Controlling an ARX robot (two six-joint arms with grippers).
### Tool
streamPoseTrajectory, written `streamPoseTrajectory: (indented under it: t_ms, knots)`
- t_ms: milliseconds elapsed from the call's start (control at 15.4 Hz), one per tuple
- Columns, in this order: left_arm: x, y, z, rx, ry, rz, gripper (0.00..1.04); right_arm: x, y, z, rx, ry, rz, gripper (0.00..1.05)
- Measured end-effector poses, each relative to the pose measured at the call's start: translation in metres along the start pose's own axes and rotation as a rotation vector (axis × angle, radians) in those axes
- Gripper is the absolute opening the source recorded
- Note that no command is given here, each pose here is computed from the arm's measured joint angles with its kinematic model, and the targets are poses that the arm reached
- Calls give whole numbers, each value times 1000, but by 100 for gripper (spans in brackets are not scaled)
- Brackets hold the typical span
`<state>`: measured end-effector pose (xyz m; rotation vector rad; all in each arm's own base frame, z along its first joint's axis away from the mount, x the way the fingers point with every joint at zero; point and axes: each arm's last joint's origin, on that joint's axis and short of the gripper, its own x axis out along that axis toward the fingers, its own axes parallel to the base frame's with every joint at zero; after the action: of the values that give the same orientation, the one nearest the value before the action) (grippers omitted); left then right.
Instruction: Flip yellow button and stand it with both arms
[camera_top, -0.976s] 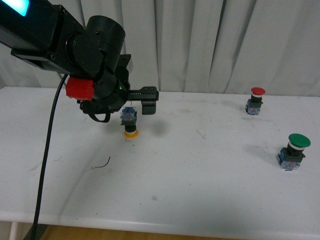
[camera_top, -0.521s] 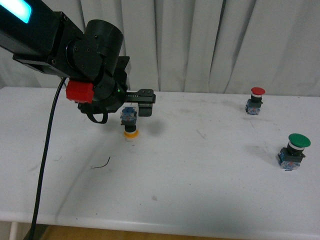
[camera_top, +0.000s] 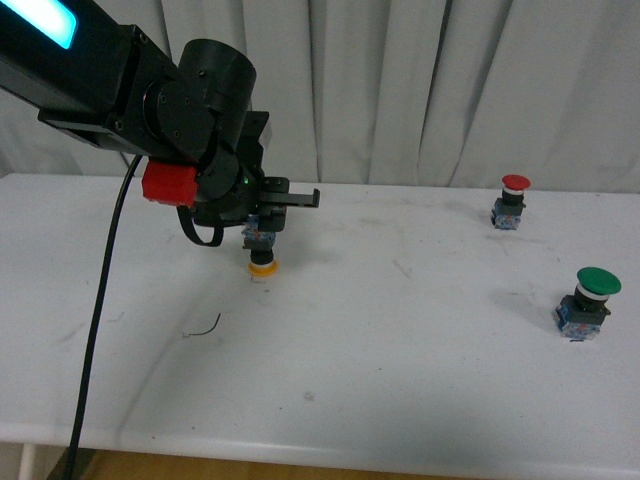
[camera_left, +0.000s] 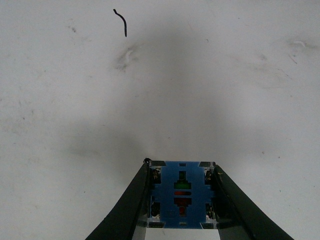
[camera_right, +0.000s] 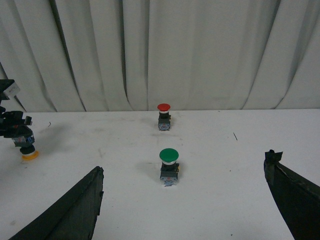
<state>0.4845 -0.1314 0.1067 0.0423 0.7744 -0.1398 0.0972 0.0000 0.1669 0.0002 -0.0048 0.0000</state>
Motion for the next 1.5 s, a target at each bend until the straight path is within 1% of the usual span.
streamPoseTrajectory:
  t_ms: [325,521,586,716,781,846,976,1107,1172,1367,1497]
  knots:
    - [-11,-2,1,4,-21,-18,31,0,0,0,0,0,0,98]
    - [-57,-10,17,12,-151,-79,31,0,0,0,0,0,0,98]
    - [-81,-12,23,19,-213,-103,31,0,0,0,0,0,0,98]
    - [-129,-21,23,57,-320,-135,31,0,0,0,0,0,0,98]
    - [-149,-25,16,83,-355,-147,31,0,0,0,0,0,0,98]
    - [-169,-28,1,108,-375,-157,31,0,0,0,0,0,0,98]
    - [-189,-26,-26,122,-384,-160,31,0,0,0,0,0,0,98]
    - [-202,-9,-40,99,-397,-124,31,0,0,0,0,0,0,98]
    - [-212,2,-47,71,-416,-131,31,0,0,0,0,0,0,98]
    - [-242,13,-56,-42,-519,-357,31,0,0,0,0,0,0,98]
    - [-251,38,-67,-196,-560,-506,31,0,0,0,0,0,0,98]
